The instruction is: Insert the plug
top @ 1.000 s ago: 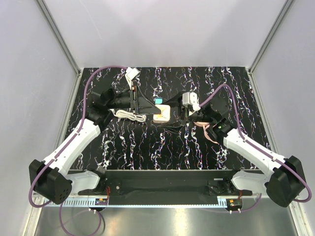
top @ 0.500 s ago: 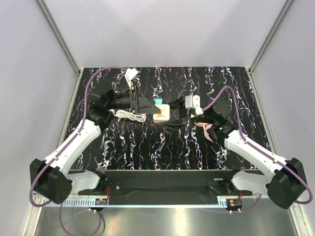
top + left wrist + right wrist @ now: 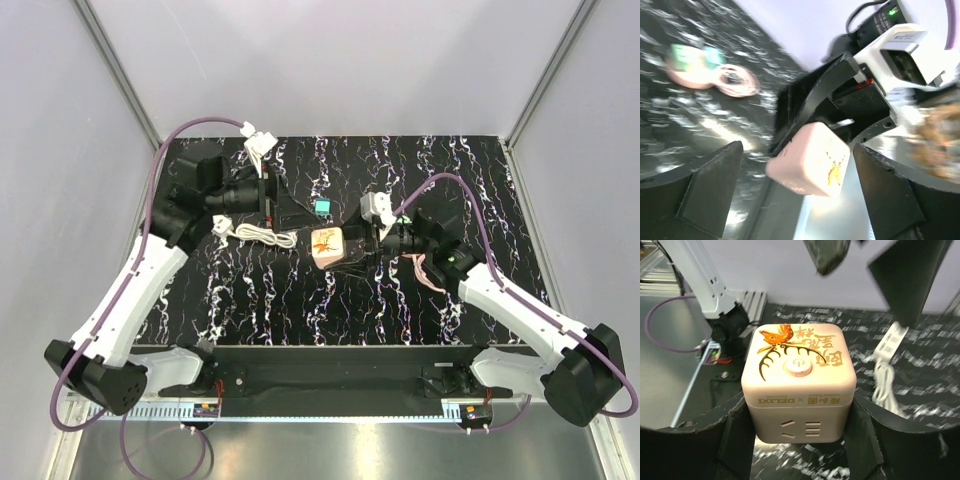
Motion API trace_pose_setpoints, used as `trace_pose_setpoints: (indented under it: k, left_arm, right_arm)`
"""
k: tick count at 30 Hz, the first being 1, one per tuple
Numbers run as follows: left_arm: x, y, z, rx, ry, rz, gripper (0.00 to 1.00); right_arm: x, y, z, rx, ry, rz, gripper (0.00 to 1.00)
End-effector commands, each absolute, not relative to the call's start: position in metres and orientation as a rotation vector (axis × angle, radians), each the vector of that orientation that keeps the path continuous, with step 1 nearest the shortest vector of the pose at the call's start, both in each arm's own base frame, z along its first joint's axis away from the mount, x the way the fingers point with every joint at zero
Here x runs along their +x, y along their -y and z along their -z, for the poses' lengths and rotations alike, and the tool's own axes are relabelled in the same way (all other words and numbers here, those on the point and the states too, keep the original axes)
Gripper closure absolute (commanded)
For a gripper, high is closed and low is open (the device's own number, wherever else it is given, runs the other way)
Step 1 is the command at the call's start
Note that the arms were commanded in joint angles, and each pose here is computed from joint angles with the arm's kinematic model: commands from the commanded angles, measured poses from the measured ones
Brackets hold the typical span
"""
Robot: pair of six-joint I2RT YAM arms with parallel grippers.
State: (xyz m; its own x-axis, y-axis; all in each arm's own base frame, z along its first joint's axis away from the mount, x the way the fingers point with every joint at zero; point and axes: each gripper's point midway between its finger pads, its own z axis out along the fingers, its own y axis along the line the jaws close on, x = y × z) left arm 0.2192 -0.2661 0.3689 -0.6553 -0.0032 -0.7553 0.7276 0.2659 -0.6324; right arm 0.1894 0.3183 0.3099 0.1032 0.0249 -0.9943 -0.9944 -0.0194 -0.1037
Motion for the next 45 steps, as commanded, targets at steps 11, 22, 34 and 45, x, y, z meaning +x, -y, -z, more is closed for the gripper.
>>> trace_pose_setpoints:
  k: [11,22,34,45]
  left_arm:
    - [0.168,0.252,-0.304,1.343,-1.791,0.798,0.21]
    - [0.164,0.274,-0.298,1.419,-1.812,0.932,0.15]
    - [0.154,0.303,-0.308,1.438,-1.827,1.178,0.18]
    - [0.141,0.312,-0.301,1.473,-1.849,1.346,0.47]
  right_arm:
    - [0.159,-0.313,-0.279,-1.283,-1.39,-1.414,1.0]
    - [0.145,-0.311,-0.278,-1.318,-1.338,-1.489,1.0]
    - [0.139,-0.309,-0.275,-1.349,-1.311,-1.463,1.0]
    - [0.135,-0.31,-0.275,-1.363,-1.314,-1.488,1.0]
